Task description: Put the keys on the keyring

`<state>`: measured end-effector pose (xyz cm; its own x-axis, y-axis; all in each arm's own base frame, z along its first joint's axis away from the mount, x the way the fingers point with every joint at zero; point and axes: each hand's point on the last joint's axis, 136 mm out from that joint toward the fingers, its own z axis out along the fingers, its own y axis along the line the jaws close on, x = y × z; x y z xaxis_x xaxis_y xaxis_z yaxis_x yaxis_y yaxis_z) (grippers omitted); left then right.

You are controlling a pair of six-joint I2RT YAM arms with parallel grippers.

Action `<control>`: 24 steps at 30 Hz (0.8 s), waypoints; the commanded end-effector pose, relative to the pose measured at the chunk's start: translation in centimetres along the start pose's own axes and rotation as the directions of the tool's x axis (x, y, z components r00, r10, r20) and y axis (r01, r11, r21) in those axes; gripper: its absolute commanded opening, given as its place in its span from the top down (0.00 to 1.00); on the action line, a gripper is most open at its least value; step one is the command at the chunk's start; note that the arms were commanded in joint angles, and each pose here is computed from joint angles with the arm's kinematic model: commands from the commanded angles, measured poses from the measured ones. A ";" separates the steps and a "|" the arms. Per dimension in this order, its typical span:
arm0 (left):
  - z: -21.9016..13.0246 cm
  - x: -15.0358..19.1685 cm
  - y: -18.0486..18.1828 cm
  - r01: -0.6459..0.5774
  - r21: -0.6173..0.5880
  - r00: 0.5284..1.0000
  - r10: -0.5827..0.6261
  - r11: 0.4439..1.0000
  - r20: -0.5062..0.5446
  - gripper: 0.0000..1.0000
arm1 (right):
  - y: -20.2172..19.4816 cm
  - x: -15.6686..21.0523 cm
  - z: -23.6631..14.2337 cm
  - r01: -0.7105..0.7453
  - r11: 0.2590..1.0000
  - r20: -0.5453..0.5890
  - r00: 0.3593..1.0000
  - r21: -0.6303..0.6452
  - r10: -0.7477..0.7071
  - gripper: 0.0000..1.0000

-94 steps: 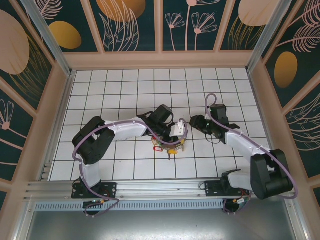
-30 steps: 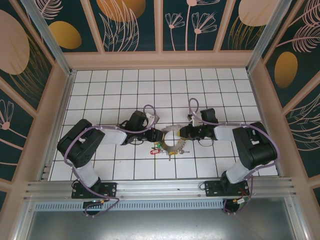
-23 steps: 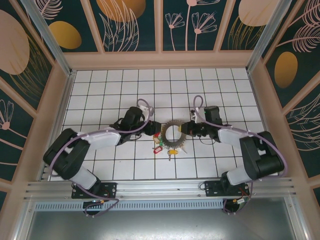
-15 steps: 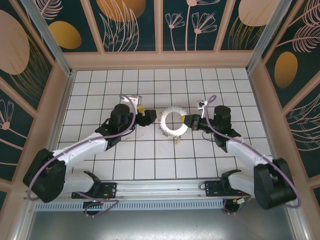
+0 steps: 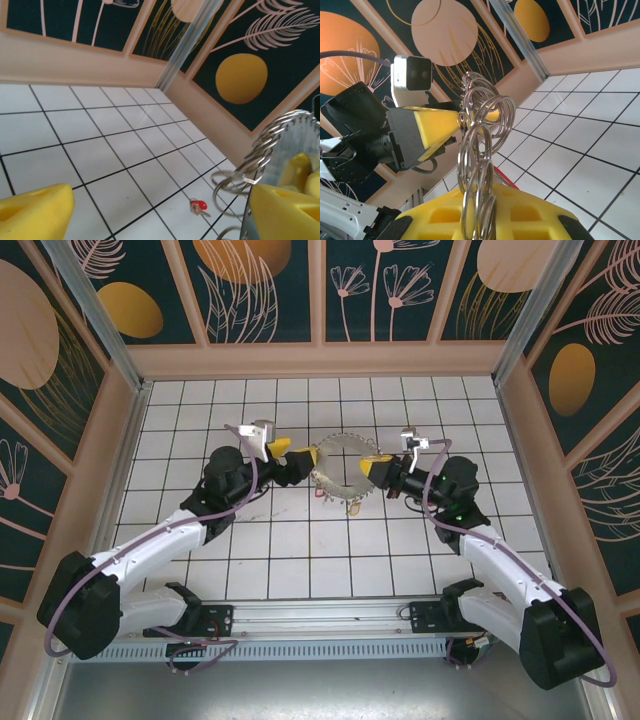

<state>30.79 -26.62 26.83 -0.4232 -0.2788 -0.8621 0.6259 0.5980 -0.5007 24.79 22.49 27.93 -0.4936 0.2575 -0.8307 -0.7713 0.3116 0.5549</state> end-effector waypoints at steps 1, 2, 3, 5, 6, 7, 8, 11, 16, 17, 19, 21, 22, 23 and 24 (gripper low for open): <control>-0.9 -3.0 -2.8 -0.034 0.109 0.996 0.024 0.993 0.089 0.09 | 2.9 -2.7 0.3 0.135 0.987 0.072 0.989 -0.084 -0.129 1.00; -1.1 -3.0 -3.1 -0.040 0.122 0.996 0.029 0.992 0.089 0.09 | 3.0 -2.7 0.4 0.138 0.986 0.072 0.989 -0.091 -0.132 1.00; -1.1 -3.0 -3.4 -0.044 0.134 0.996 0.033 0.990 0.084 0.09 | 3.2 -2.6 0.4 0.142 0.985 0.071 0.988 -0.098 -0.135 1.00; -1.2 -2.7 -4.1 -0.052 0.175 0.997 0.041 0.983 0.065 0.09 | 3.5 -2.5 0.5 0.155 0.982 0.071 0.987 -0.110 -0.148 1.00; -1.1 -2.5 -4.5 -0.054 0.197 0.998 0.044 0.979 0.053 0.09 | 3.6 -2.5 0.6 0.159 0.981 0.071 0.986 -0.115 -0.152 1.00; -1.0 -2.2 -4.8 -0.054 0.216 0.998 0.046 0.975 0.039 0.09 | 3.5 -2.4 0.6 0.162 0.980 0.069 0.986 -0.115 -0.155 1.00; -0.9 -2.0 -4.9 -0.051 0.228 0.999 0.046 0.972 0.026 0.09 | 3.6 -2.5 0.7 0.164 0.979 0.070 0.985 -0.117 -0.157 1.00; -0.6 -1.2 -5.3 -0.042 0.264 0.999 0.049 0.964 -0.020 0.10 | 3.9 -2.4 0.9 0.166 0.977 0.064 0.985 -0.135 -0.158 1.00; -0.3 -1.1 -5.0 -0.052 0.248 0.997 0.063 0.967 -0.036 0.11 | 3.9 -2.3 1.2 0.171 0.974 0.053 0.985 -0.147 -0.164 1.00; -0.5 -1.4 -4.7 -0.058 0.234 0.998 0.065 0.971 -0.023 0.11 | 3.8 -2.2 1.3 0.172 0.974 0.049 0.985 -0.149 -0.167 1.00; -1.1 -2.1 -4.2 -0.065 0.212 0.998 0.064 0.975 0.012 0.10 | 3.7 -2.1 1.3 0.184 0.972 0.047 0.983 -0.145 -0.179 1.00; -1.7 -2.6 -3.9 -0.064 0.203 0.998 0.058 0.977 0.038 0.08 | 3.5 -2.0 1.4 0.198 0.970 0.047 0.980 -0.139 -0.193 1.00; -2.0 -2.7 -3.7 -0.062 0.196 0.997 0.054 0.979 0.047 0.08 | 3.4 -1.9 1.4 0.207 0.969 0.046 0.978 -0.138 -0.202 1.00; -2.1 -2.8 -3.5 -0.057 0.187 0.997 0.048 0.981 0.054 0.07 | 3.3 -1.8 1.4 0.213 0.967 0.046 0.977 -0.137 -0.209 1.00; -2.3 -2.9 -3.2 -0.051 0.178 0.997 0.041 0.983 0.061 0.07 | 3.1 -1.8 1.5 0.216 0.967 0.045 0.976 -0.134 -0.212 1.00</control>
<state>28.47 -27.02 30.13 -0.3947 -0.2596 -0.8814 0.7546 0.4557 -0.4721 24.38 24.07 28.21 -0.4329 0.2088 -0.8769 -0.8371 0.2679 0.4770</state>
